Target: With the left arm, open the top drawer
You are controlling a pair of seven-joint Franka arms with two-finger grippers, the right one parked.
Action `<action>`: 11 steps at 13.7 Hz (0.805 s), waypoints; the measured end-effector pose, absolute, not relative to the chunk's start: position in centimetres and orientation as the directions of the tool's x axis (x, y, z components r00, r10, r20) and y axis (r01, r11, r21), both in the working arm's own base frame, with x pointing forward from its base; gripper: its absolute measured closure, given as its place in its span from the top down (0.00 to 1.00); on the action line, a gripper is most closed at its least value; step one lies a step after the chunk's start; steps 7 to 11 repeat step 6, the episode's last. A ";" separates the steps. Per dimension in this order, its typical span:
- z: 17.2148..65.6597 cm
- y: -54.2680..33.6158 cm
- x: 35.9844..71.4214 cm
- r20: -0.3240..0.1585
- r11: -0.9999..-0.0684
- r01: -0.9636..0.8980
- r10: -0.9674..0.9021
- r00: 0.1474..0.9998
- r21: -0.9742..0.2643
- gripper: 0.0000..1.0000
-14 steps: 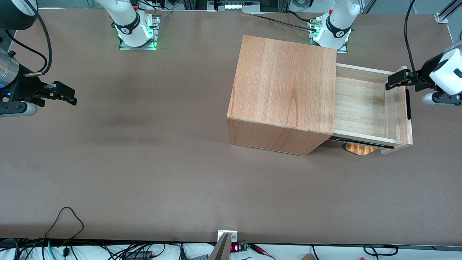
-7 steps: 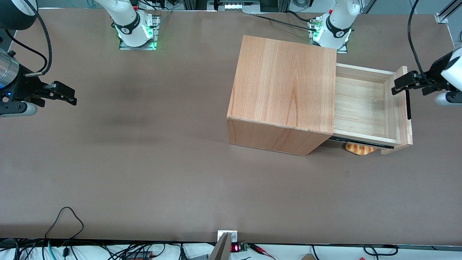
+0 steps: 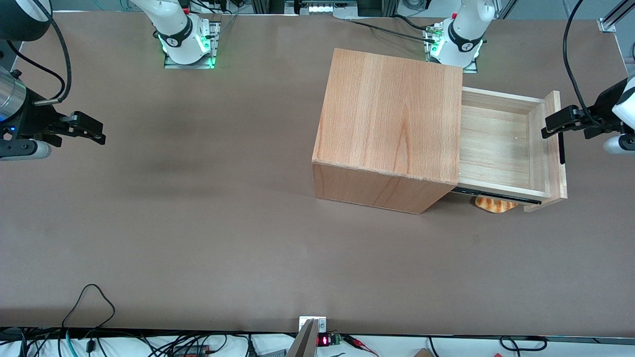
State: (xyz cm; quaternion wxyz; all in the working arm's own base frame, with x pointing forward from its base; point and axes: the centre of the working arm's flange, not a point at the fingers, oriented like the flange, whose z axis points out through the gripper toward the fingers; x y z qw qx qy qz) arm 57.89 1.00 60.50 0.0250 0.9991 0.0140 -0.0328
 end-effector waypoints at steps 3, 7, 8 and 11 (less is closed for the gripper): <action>60.7 0.9 58.1 -0.049 -0.998 0.027 0.025 0.998 0.049 1.00; 60.7 1.0 58.1 -0.047 -0.999 0.027 0.025 0.999 0.037 1.00; 60.7 1.0 58.1 -0.047 -0.999 0.027 0.025 0.999 0.037 1.00; 60.7 1.0 58.1 -0.047 -0.999 0.027 0.025 0.999 0.037 1.00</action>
